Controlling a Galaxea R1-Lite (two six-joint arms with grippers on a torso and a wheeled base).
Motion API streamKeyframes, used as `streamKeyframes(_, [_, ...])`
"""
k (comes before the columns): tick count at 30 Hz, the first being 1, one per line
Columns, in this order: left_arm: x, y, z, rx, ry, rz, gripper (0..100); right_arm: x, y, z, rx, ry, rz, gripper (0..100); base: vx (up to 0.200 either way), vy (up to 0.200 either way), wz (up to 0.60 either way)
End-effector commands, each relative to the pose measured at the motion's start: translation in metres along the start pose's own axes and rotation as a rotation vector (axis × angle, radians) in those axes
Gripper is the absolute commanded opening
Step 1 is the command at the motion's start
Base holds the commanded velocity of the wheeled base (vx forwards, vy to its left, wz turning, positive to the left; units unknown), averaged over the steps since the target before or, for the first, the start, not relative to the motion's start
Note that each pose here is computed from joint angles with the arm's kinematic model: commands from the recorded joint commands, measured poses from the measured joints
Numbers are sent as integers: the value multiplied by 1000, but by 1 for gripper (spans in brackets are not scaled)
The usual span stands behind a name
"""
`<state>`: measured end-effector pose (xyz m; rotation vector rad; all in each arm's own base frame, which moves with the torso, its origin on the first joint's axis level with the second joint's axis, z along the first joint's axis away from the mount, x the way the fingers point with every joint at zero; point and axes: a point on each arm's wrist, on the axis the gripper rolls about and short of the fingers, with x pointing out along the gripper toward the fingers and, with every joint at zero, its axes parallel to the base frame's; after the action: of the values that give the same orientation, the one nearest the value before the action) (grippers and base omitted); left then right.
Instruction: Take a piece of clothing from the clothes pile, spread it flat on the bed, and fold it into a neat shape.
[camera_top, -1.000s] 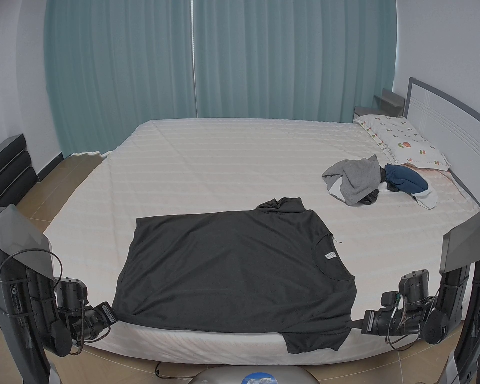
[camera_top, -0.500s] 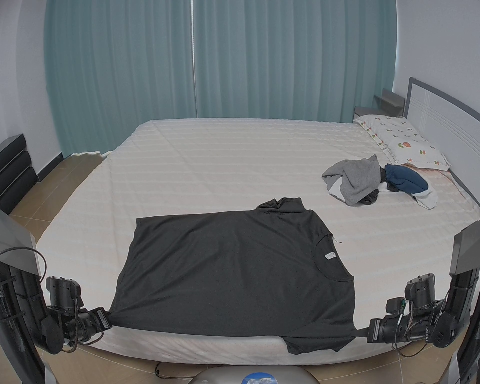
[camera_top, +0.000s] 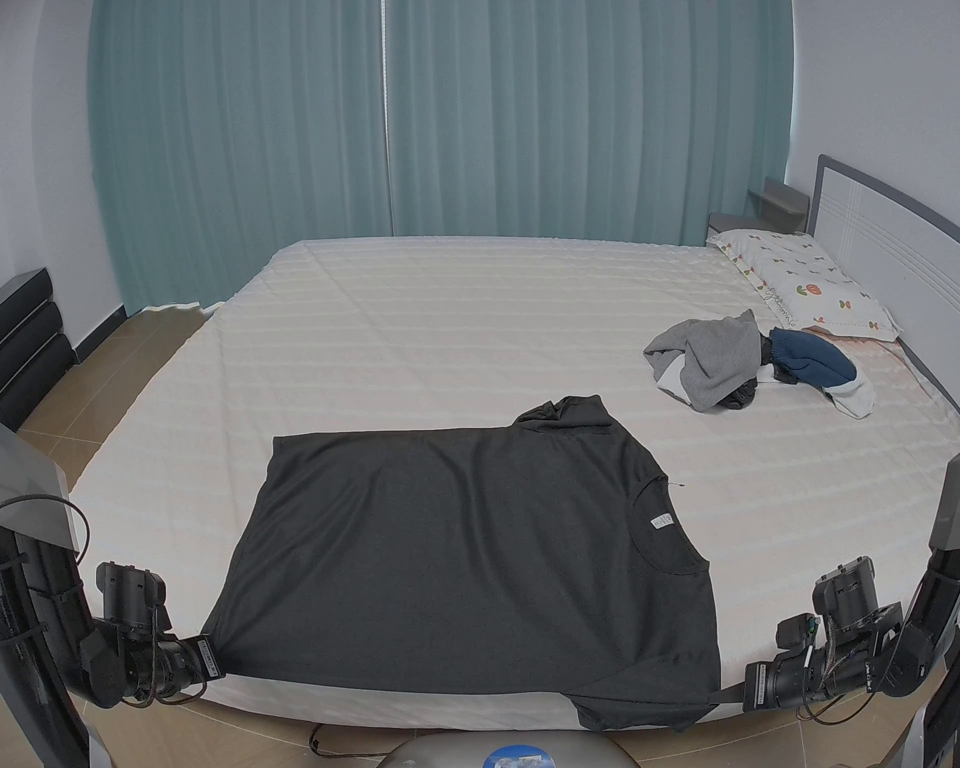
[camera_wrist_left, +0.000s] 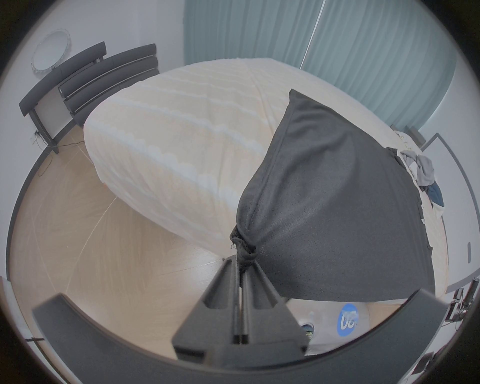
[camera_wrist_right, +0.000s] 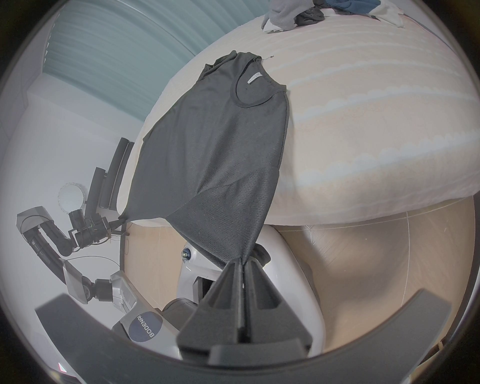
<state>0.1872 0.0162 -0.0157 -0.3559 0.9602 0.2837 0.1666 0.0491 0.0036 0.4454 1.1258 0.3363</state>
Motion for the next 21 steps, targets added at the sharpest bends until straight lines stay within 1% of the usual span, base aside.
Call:
streamKeyframes(1, [-6, 2, -3, 12, 4, 21, 0, -3, -1, -5, 6, 11, -16, 0, 0, 0, 0])
streamKeyframes(4, [-8, 3, -6, 42, 41, 44, 0, -3, -1, -7, 0, 21, -50, 0, 0, 0, 0])
streamKeyframes(6, [-9, 4, -8, 45, 54, 49, 0, -3, -1, -9, -2, 30, -56, 0, 0, 0, 0])
streamKeyframes(10, [-10, 4, -9, 50, 65, 51, 0, -3, -1, -9, -4, 37, -58, 0, 0, 0, 0])
streamKeyframes(15, [-12, 6, -14, 86, 120, 66, 0, -6, 1, -14, -10, 63, -64, 0, 0, 0, 0])
streamKeyframes(21, [-21, 7, -16, 101, 140, 69, 0, -14, 4, -16, -13, 60, -64, 0, 0, 0, 0])
